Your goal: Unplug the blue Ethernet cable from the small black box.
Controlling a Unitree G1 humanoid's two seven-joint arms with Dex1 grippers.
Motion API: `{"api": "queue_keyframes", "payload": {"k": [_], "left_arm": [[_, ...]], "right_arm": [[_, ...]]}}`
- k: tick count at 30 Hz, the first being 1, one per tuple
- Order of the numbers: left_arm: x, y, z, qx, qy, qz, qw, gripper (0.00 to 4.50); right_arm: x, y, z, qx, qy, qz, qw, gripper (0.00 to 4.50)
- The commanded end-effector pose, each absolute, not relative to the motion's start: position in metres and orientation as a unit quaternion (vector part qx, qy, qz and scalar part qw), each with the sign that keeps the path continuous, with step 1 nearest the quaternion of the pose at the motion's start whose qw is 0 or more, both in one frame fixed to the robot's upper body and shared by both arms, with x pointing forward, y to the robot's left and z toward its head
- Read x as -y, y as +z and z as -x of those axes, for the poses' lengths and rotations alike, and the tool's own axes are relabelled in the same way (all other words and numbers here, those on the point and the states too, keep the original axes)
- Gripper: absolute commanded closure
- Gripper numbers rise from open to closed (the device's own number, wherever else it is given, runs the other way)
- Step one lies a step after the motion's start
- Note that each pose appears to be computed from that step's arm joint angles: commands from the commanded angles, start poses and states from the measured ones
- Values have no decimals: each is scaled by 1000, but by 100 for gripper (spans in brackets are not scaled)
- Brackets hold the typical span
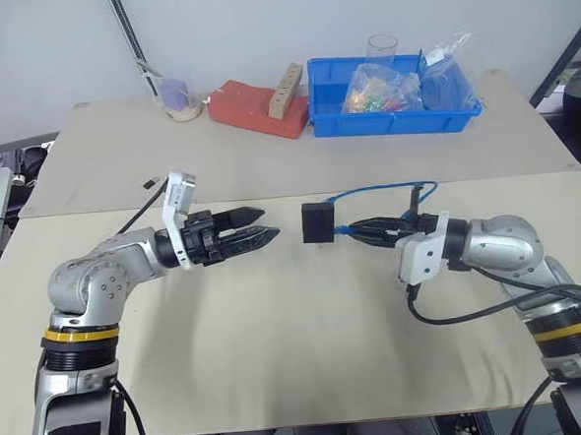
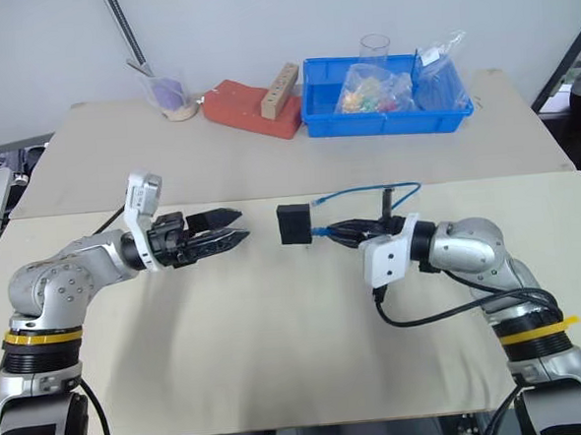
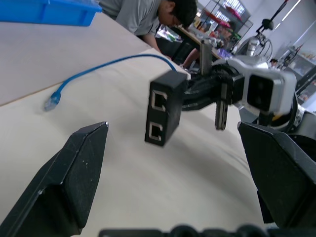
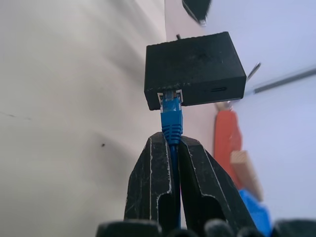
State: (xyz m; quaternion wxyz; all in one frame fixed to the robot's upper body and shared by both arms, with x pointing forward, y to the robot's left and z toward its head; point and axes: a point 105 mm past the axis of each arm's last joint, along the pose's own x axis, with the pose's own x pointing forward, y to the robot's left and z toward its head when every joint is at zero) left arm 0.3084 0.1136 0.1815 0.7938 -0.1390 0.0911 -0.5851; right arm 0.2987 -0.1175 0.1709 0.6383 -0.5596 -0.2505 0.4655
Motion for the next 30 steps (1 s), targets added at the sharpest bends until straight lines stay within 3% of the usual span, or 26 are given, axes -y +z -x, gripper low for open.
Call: {"api": "queue_keyframes", "payload": {"k": [1, 7, 10, 16, 17, 19, 21, 22, 25, 30], "left_arm": [[-101, 186, -310, -75, -608, 125, 781, 0], [-86, 180, -310, -65, -636, 102, 762, 0], [-83, 183, -313, -44, -637, 94, 764, 84], [-82, 182, -311, -46, -650, 87, 753, 371], [-81, 182, -311, -45, -650, 84, 754, 398], [-81, 181, -313, -46, -648, 79, 756, 395], [-81, 180, -312, -47, -653, 70, 753, 395], [-80, 180, -312, -48, -656, 64, 750, 395], [-80, 179, -308, -46, -669, 49, 740, 395], [-79, 181, -307, -39, -684, 28, 728, 395]], "right_arm": [[106, 188, -295, 306, 454, 570, 612, 447], [96, 194, -293, 322, 463, 563, 604, 447], [95, 193, -291, 319, 471, 555, 607, 450], [94, 192, -291, 310, 481, 547, 611, 450], [93, 193, -291, 307, 487, 538, 616, 450], [91, 195, -289, 303, 499, 519, 624, 450], [90, 196, -286, 265, 533, 483, 642, 356], [90, 195, -285, 239, 550, 464, 652, 339], [94, 194, -281, 136, 607, 385, 681, 232], [95, 198, -278, -28, 658, 234, 715, 232]]}}
